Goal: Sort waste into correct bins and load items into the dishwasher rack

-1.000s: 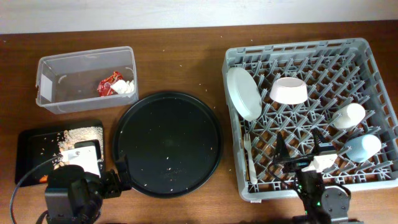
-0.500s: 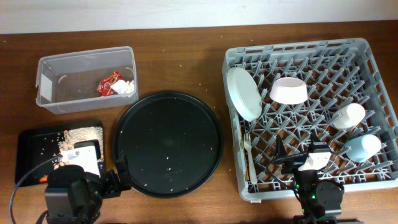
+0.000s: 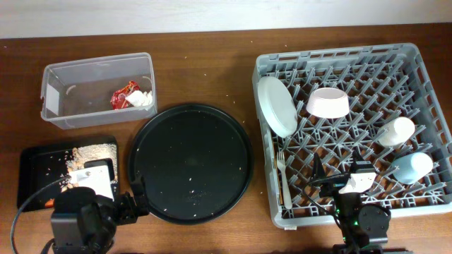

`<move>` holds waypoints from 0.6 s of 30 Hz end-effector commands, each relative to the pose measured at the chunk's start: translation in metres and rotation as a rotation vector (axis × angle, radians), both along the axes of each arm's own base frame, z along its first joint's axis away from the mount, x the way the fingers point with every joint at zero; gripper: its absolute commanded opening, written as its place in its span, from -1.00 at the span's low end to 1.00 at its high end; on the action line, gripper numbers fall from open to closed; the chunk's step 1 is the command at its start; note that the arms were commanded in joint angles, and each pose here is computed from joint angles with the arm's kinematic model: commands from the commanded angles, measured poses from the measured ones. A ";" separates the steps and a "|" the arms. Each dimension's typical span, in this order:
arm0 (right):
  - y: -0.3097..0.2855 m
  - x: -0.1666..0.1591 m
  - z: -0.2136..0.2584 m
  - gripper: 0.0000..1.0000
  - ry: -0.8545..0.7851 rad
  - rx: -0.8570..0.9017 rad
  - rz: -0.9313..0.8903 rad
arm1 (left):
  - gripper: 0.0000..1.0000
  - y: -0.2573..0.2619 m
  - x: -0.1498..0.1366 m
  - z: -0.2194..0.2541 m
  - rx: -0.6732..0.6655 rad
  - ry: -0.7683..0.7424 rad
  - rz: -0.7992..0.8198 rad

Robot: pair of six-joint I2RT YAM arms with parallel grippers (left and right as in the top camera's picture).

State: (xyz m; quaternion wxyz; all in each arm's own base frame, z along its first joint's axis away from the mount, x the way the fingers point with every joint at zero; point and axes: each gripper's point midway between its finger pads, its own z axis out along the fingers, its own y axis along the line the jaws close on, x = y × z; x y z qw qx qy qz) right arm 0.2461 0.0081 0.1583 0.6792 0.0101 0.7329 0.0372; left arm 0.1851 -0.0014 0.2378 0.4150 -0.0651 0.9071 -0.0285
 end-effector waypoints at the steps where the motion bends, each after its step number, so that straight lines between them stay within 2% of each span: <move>1: -0.002 0.000 -0.002 0.97 0.001 -0.007 -0.005 | 0.99 0.001 -0.011 -0.006 0.014 0.019 -0.006; 4: -0.002 0.000 -0.002 0.97 0.001 -0.007 -0.005 | 0.99 0.002 -0.016 -0.018 0.017 -0.026 -0.002; 10: -0.002 0.000 -0.002 0.97 0.001 -0.007 -0.005 | 0.99 -0.015 0.021 -0.070 -0.043 -0.326 -0.080; 15: -0.002 0.000 -0.002 0.97 0.001 -0.007 -0.005 | 0.99 -0.015 0.051 -0.061 -0.037 -0.608 -0.082; 18: -0.002 0.000 -0.002 0.97 0.001 -0.007 -0.005 | 0.99 -0.003 0.061 -0.050 0.025 -0.750 -0.025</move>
